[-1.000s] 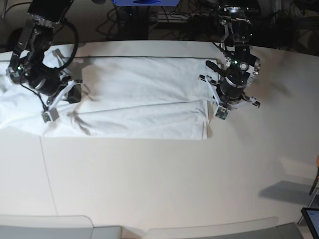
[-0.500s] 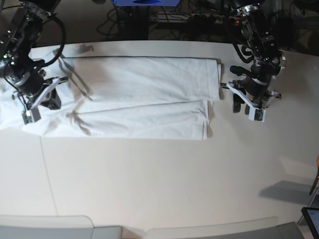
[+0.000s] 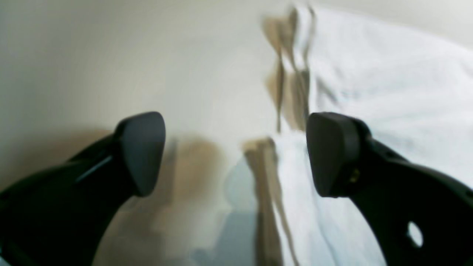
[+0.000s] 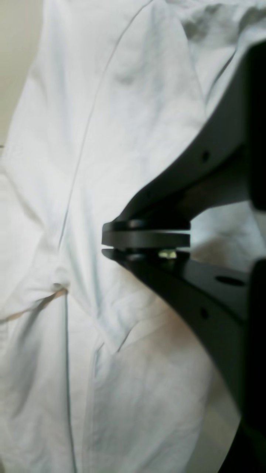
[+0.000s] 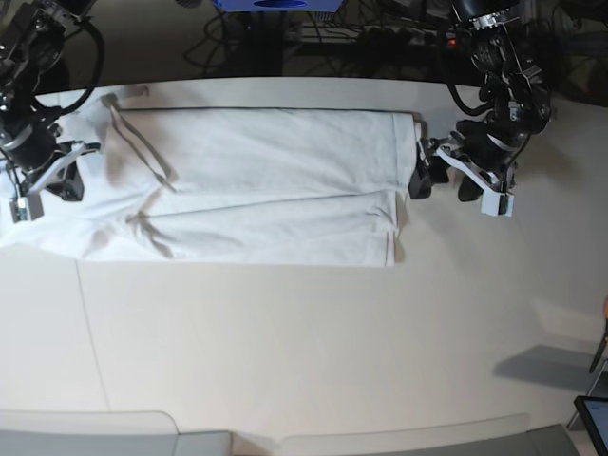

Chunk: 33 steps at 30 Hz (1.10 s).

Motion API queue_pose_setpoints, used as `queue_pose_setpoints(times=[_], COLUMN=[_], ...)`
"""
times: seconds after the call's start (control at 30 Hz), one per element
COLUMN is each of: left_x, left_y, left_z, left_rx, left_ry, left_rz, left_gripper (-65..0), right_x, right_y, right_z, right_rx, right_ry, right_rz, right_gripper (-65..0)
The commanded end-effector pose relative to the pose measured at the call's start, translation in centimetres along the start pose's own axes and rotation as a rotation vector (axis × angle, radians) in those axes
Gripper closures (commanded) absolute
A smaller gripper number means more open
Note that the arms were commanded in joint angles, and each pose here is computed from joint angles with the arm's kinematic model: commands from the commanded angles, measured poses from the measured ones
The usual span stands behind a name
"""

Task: Fold the T-shirt properly
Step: 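Lift the pinched end with the left gripper and carry it toward the right gripper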

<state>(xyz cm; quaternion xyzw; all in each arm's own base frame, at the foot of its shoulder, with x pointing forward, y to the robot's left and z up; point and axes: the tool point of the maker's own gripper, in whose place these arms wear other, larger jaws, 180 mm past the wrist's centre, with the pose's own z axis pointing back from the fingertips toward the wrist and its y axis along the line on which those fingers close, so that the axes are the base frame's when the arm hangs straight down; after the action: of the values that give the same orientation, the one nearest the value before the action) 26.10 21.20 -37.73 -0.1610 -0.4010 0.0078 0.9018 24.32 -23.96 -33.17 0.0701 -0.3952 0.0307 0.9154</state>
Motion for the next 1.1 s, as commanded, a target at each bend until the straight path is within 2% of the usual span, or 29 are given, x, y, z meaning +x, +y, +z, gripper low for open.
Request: queue_pose_setpoints(times=[0.0,0.2,0.3,0.5,0.67,0.7,0.77,0.9,0.93,1.07], left_x=[1.3,-0.2,-0.7,-1.9,-3.1,-3.2,-3.4,-3.3,-3.3,-3.1], left_y=[0.1,-0.1,-1.4,-6.3,-7.3,-7.2,-6.9,-7.1,-7.1,-7.1], left_z=[0.2,-1.3,-2.8,-4.7,-4.9,-4.9,-4.7,-4.9,-4.9,-4.8], left_rx=[-0.024,-0.089,-0.140,-0.261,-0.285,-0.280,-0.274,-0.276,-0.276,-0.274], left_ry=[-0.045,-0.024,0.019,0.084,0.117,0.117,0.122,0.123,0.123,0.116], left_rz=[-0.007,0.108,0.093,0.031,0.027,0.030,0.035,0.030,0.032,0.032], left_gripper=[-58.8,-58.8,-58.3,-58.1,-56.8,-53.9,-42.2,-8.2,-1.7,0.0], right_x=[1.1,0.9,1.0,1.0,1.0,1.0,1.0,1.0,1.0,1.0], right_y=[-0.2,-0.2,0.5,1.2,1.2,1.2,1.3,1.3,1.3,1.3], right_z=[0.4,0.5,0.2,-0.1,-0.1,-0.1,-0.1,-0.2,-0.2,-0.2], right_rx=[-0.005,-0.004,0.015,0.037,0.037,0.037,0.039,0.040,0.040,0.040], right_ry=[-0.048,-0.057,-0.057,-0.052,-0.054,-0.054,-0.053,-0.052,-0.052,-0.052], right_rz=[0.016,0.014,0.023,0.033,0.033,0.033,0.034,0.033,0.033,0.033], right_gripper=[-0.9,-0.9,-0.9,-0.9,-0.9,-0.9,-0.9,-0.9,-0.9,-0.9])
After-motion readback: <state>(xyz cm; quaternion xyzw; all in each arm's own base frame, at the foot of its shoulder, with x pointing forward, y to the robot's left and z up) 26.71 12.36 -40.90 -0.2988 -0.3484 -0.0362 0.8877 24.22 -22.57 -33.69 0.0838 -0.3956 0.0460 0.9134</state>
